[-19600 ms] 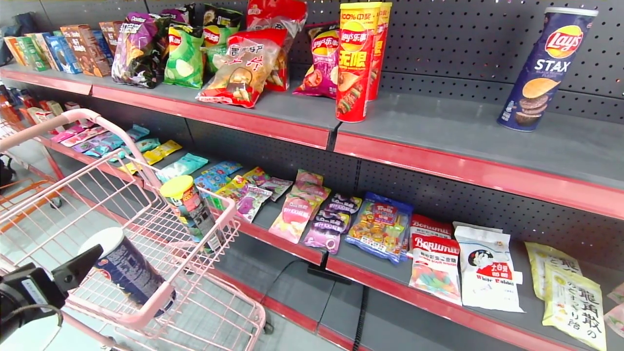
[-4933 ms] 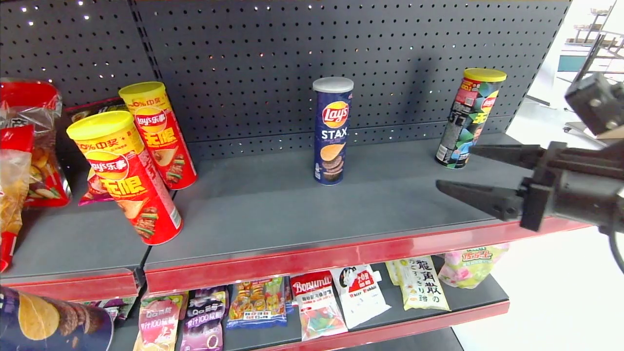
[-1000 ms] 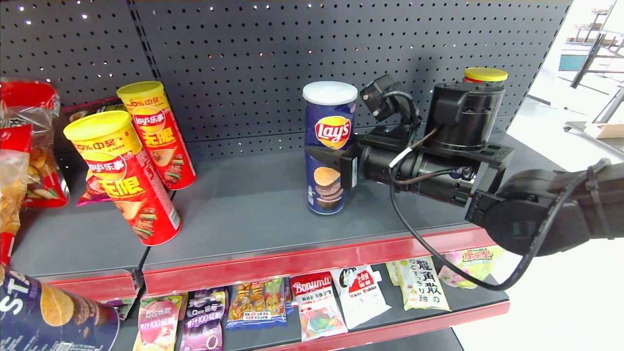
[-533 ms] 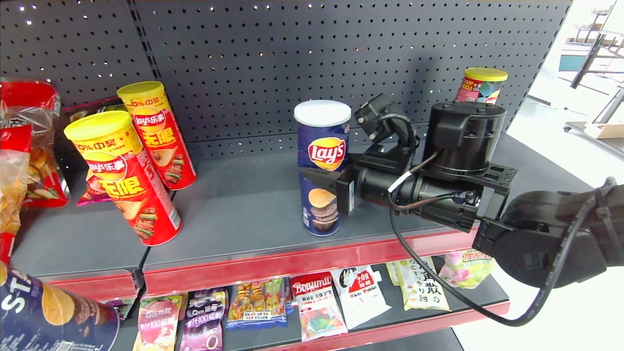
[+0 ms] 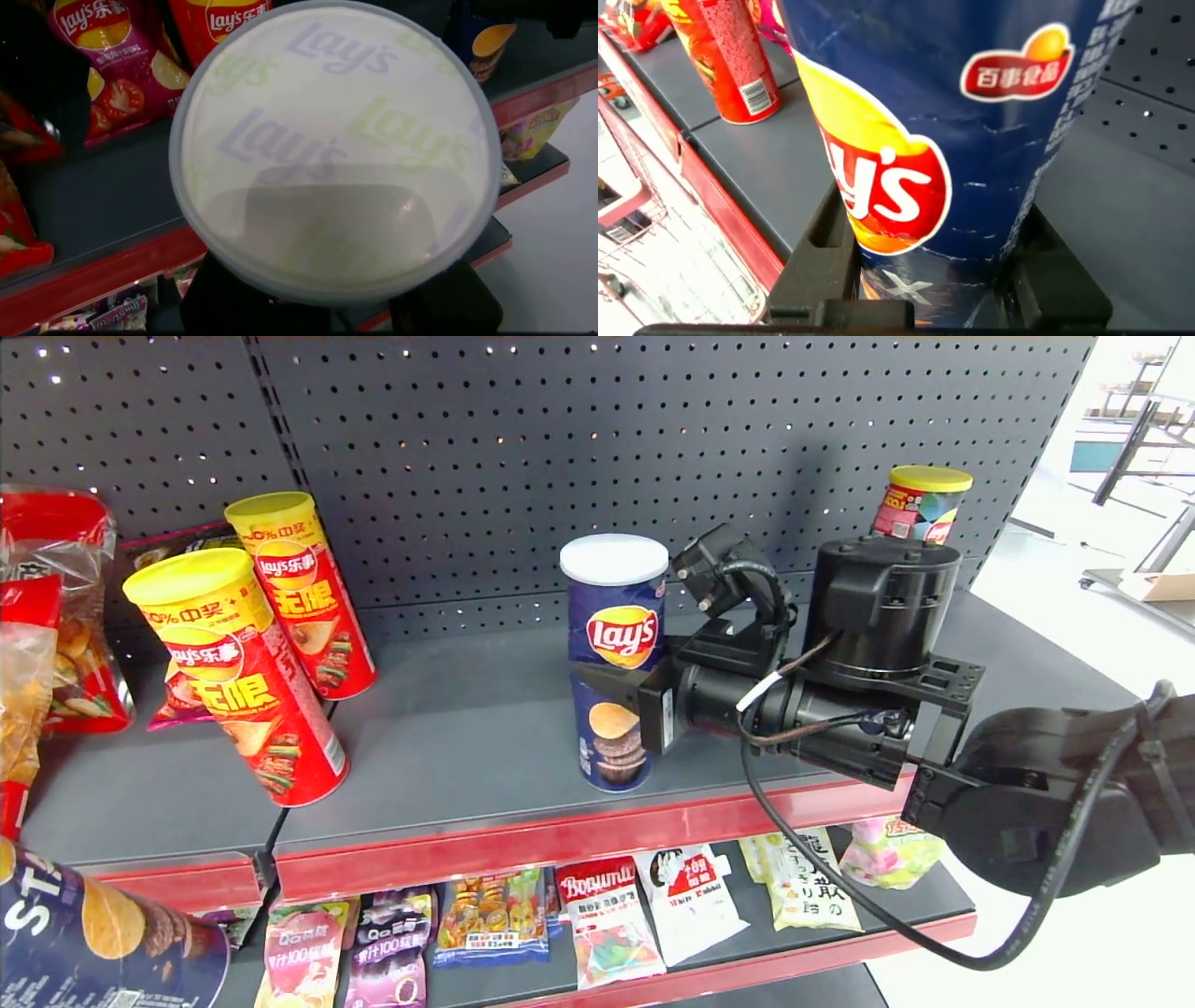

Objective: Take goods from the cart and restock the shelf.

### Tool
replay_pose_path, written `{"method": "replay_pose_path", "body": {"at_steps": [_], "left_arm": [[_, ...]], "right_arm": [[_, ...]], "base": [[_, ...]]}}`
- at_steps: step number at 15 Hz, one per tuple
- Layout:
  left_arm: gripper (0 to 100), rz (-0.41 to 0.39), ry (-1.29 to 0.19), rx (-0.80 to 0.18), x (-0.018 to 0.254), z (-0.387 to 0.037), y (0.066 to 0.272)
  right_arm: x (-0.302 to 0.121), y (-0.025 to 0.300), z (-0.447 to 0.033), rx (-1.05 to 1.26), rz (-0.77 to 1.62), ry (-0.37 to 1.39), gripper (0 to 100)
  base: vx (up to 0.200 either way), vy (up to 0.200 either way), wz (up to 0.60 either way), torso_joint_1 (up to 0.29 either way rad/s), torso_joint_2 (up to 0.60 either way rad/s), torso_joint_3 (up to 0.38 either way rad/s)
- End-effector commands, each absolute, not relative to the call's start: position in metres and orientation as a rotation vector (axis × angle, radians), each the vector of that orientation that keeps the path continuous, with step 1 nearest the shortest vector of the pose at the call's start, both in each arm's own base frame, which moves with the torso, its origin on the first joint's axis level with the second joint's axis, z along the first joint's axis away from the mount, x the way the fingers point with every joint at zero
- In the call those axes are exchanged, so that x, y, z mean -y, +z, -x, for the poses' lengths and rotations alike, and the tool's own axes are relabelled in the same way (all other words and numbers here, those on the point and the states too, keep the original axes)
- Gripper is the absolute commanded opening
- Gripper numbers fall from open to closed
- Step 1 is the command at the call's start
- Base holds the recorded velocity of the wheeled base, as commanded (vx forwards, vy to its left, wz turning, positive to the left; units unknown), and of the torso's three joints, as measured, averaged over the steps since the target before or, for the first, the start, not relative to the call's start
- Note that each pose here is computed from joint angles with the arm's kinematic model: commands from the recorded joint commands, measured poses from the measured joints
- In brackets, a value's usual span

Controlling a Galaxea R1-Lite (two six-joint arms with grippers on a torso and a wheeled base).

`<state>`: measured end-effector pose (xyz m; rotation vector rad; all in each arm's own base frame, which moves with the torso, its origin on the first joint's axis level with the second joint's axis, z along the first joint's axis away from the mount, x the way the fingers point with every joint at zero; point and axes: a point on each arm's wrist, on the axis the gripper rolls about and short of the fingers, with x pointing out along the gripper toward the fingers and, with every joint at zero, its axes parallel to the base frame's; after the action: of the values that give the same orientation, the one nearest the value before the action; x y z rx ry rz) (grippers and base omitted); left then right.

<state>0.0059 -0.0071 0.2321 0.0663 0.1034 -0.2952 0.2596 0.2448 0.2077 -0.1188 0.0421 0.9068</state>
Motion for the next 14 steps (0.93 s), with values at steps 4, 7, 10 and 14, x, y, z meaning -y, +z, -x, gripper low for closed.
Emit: {"method": "replay_pose_path", "body": {"at_steps": [4,7,10,14], "left_arm": [[0,-0.066,-0.295,-0.103,0.0071,-0.0062,0.2325],[0,-0.066,-0.294,-0.102,0.0071,-0.0058,0.2325],[0,-0.071,-0.295,-0.101,0.0071,-0.0060,0.2329],[0,-0.082,-0.297,-0.100,0.0071,-0.0058,0.2325]], "right_arm": [[-0.2492,0.2047,-0.2576,-0.058,0.107,0.914,0],[-0.2490,0.2047,-0.2578,-0.058,0.108,0.900,0],[-0.2488,0.2001,-0.2553,-0.073,0.116,0.902,100],[-0.2506,0.2036,-0.2524,-0.064,0.109,0.911,100]], "base": [[0.000,0.000,0.00,0.000,0.00,0.000],[0.000,0.000,0.00,0.000,0.00,0.000],[0.000,0.000,0.00,0.000,0.00,0.000],[0.000,0.000,0.00,0.000,0.00,0.000]]}}
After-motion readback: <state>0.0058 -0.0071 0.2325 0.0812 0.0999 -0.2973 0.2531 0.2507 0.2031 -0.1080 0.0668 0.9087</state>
